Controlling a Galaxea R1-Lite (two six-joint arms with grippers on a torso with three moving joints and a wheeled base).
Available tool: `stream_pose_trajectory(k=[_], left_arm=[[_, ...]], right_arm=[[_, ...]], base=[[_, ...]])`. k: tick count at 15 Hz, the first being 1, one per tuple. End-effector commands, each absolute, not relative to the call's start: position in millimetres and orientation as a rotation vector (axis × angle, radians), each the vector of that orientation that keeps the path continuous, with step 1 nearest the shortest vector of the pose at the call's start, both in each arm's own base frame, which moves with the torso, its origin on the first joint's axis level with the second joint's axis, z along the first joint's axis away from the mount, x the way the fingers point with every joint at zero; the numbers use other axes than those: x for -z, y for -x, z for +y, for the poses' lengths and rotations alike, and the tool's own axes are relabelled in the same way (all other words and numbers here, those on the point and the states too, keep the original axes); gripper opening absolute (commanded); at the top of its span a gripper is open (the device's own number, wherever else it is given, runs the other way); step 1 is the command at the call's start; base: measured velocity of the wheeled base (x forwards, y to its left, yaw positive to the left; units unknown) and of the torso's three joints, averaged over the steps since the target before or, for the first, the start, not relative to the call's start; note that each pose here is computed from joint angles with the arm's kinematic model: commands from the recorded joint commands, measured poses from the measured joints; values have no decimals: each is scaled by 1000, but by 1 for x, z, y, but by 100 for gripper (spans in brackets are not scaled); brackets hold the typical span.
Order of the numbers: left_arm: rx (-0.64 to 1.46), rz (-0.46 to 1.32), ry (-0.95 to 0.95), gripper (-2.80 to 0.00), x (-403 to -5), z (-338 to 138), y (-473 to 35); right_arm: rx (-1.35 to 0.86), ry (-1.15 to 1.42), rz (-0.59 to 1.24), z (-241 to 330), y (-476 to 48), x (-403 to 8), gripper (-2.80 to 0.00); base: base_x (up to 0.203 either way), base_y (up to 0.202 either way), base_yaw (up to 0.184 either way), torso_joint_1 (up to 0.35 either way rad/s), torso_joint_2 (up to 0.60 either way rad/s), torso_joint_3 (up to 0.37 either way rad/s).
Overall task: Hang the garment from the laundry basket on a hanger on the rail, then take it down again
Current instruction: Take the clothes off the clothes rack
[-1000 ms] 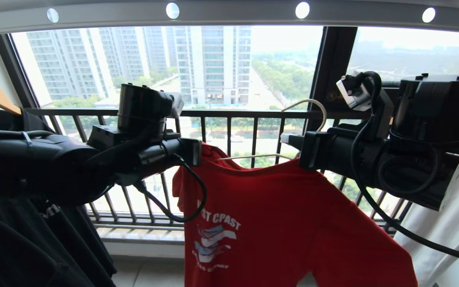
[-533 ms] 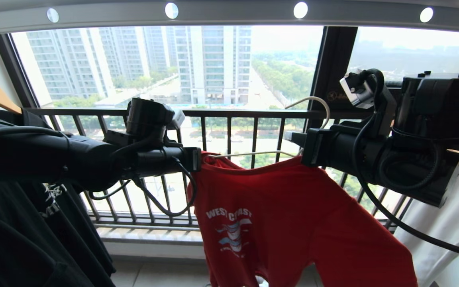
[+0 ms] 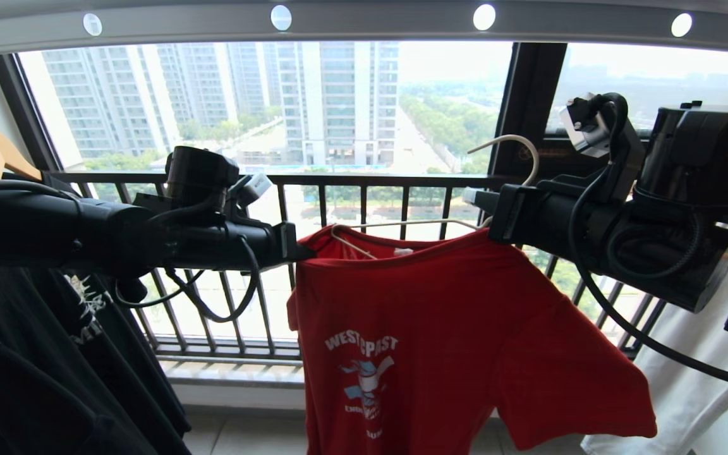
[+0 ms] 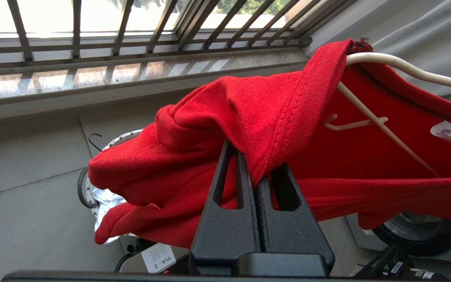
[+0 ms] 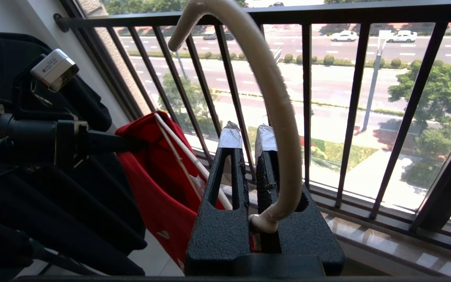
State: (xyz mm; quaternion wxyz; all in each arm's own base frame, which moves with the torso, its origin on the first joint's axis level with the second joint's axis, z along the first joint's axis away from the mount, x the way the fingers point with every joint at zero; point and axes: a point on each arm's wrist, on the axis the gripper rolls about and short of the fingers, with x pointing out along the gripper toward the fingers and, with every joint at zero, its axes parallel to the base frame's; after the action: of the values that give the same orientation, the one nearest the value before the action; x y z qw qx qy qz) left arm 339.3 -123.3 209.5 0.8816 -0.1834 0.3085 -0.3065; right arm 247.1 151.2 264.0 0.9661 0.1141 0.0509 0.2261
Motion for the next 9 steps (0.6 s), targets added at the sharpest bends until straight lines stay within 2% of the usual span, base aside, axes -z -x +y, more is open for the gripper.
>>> stream_pose_trajectory(k=[1, 6, 9], left_arm=[[623, 670, 389, -280, -197, -124, -349], [588, 623, 488, -280, -186, -130, -367], [619, 645, 475, -280, -179, -145, -360]], right_arm=[[-452, -233, 100, 150, -248, -264, -280], [-459, -232, 107, 150, -247, -262, -280], [-461, -247, 95, 151, -248, -262, -280]], base=[[0, 0, 0, 0, 0, 0], [0, 0, 0, 0, 0, 0], [0, 0, 0, 0, 0, 0]])
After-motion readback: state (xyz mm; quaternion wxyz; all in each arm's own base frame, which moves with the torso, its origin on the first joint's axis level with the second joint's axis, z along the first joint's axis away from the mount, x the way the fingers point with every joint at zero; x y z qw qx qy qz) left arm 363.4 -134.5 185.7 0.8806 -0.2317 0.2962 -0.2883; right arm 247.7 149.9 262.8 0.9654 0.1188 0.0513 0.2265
